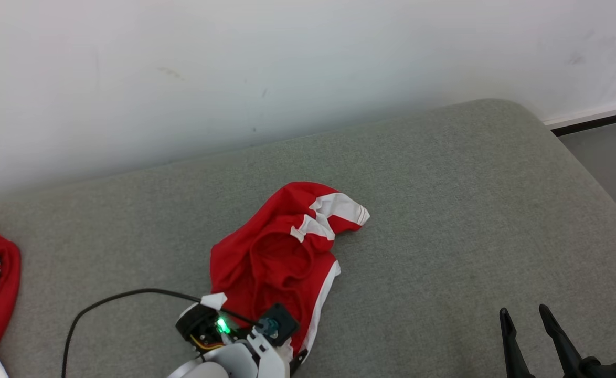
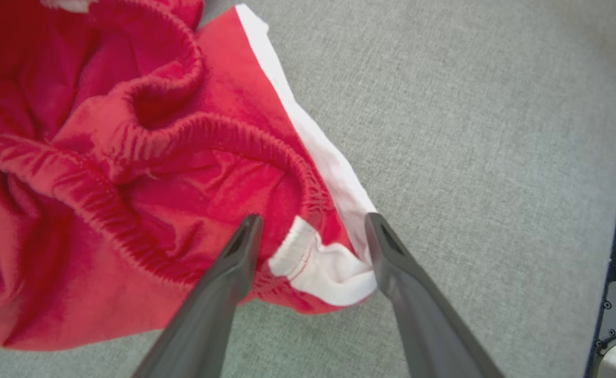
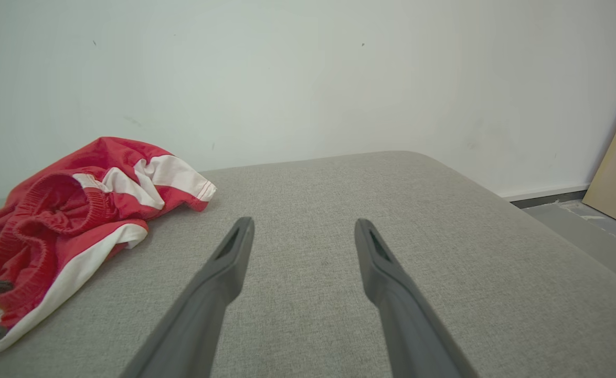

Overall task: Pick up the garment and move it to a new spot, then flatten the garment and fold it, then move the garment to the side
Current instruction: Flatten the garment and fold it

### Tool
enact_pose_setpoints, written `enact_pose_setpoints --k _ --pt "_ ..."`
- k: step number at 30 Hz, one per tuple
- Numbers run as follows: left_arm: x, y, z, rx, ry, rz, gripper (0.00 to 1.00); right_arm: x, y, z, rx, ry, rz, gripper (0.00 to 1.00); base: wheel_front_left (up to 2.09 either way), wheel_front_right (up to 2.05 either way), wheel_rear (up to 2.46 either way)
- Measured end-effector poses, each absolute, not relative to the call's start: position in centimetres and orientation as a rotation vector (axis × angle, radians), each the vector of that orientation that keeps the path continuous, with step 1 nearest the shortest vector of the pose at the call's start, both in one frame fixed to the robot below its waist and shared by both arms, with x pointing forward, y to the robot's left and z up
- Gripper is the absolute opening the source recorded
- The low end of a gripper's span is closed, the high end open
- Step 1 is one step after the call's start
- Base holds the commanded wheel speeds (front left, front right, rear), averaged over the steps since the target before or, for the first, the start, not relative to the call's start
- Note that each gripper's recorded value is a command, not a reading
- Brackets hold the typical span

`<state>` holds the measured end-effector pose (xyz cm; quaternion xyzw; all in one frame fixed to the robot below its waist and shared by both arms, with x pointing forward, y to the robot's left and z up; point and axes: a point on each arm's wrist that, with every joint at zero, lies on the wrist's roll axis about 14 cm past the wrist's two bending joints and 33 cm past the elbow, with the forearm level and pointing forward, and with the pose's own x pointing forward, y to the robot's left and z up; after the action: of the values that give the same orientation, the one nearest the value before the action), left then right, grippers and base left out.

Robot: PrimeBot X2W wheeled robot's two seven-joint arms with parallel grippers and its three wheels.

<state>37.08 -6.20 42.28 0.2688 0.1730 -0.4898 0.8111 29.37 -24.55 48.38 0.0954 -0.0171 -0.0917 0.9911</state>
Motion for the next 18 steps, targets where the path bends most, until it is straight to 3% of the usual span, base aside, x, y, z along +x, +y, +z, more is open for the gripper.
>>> enact_pose_setpoints --k 1,2,3,4,5,12,18 --pt "37.1 -6.1 42.1 0.572 0.375 -1.045 0.95 29.4 -24.5 48.3 0.191 -0.033 -0.183 1.00 0.00 0.00 0.00" --pt "37.1 -6.1 42.0 0.568 0.383 -1.044 0.79 29.5 -24.5 48.3 0.192 -0.031 -0.182 1.00 0.00 0.00 0.00" --pt "37.1 -6.0 41.9 0.568 0.387 -1.043 0.38 29.6 -24.5 48.3 0.191 -0.031 -0.181 1.00 0.00 0.00 0.00" --pt "37.1 -5.9 41.7 0.568 0.392 -1.042 0.15 29.7 -24.4 48.3 0.192 -0.031 -0.180 1.00 0.00 0.00 0.00" --pt "37.1 -5.8 41.6 0.566 0.399 -1.041 0.00 29.7 -24.4 48.4 0.192 -0.032 -0.180 1.00 0.00 0.00 0.00" --pt "37.0 -6.8 42.3 0.445 0.430 -1.044 0.00 29.9 -24.5 48.3 0.191 -0.029 -0.181 1.00 0.00 0.00 0.00" --pt "40.2 -8.9 47.6 0.259 0.330 -0.993 0.00 29.9 -24.4 48.4 0.193 -0.032 -0.181 1.00 0.00 0.00 0.00"
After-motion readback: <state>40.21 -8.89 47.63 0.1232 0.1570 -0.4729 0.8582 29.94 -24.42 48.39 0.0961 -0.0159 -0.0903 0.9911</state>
